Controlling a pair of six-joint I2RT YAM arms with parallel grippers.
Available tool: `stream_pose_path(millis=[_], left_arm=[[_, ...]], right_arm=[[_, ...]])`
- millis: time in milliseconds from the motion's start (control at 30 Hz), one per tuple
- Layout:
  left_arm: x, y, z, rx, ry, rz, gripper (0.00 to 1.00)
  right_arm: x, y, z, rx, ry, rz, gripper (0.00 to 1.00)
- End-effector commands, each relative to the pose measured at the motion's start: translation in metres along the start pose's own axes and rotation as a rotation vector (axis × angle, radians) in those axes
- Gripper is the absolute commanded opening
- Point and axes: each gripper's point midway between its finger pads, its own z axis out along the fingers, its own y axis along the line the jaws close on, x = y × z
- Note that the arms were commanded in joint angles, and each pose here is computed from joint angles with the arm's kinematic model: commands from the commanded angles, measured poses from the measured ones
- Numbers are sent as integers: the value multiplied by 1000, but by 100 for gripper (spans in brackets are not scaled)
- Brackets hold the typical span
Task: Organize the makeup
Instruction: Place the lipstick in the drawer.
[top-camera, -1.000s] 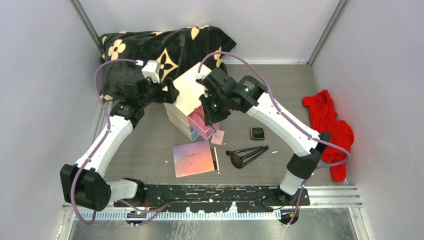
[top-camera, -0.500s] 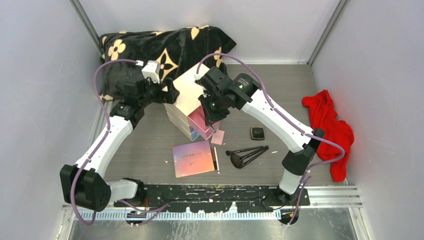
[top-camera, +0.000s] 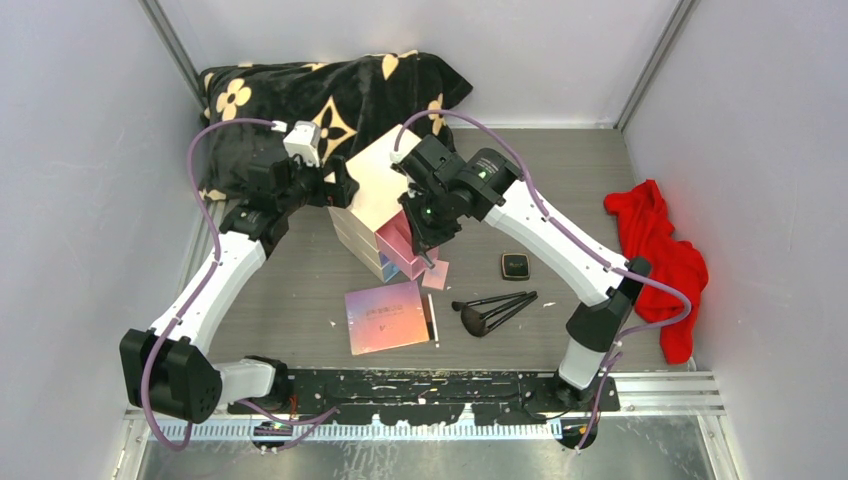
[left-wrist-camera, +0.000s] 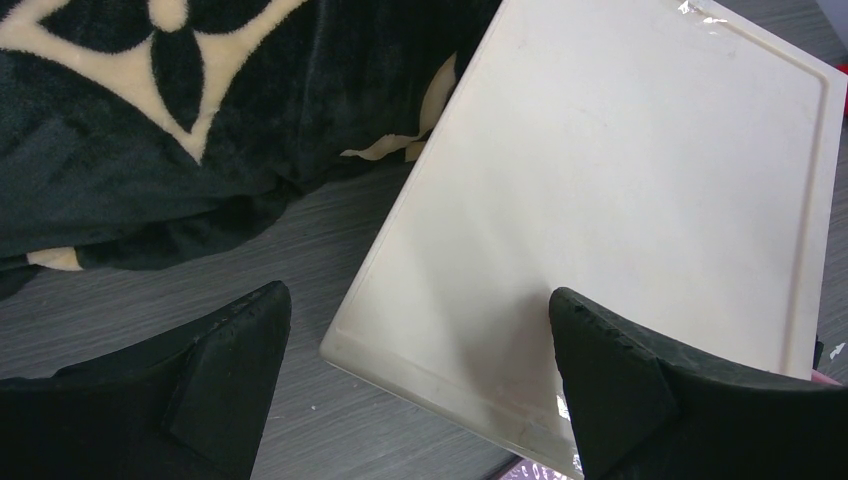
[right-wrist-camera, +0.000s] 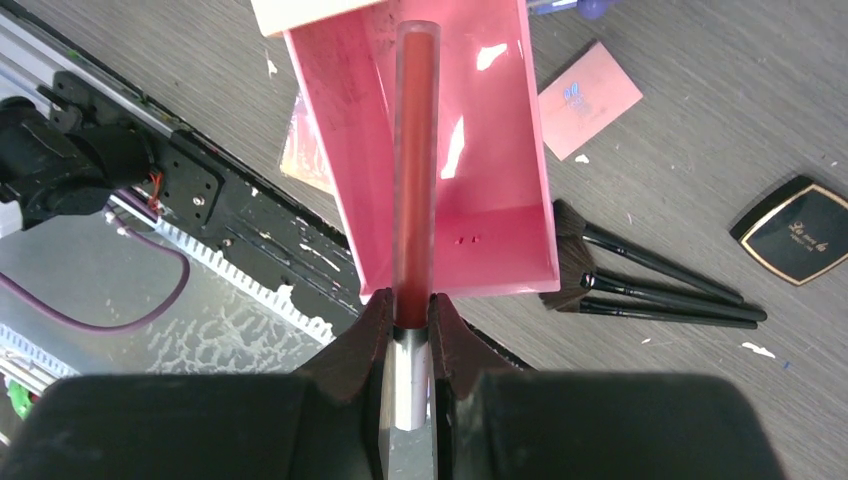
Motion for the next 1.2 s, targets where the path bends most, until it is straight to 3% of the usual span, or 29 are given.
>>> stream_pose_path(millis=[0,433,1167], left_arm=[[4,1,-5,-2,11,19,100],[6,2,-5,-8,13,22,100],[-2,3,-11,-24,-6,31,100]], right_arm=[[-28,8,-17,-45,-96,-24,1],[-39,5,5,-50,-46,-43,2],[-11,3,-27,-78,-50,-1,1]])
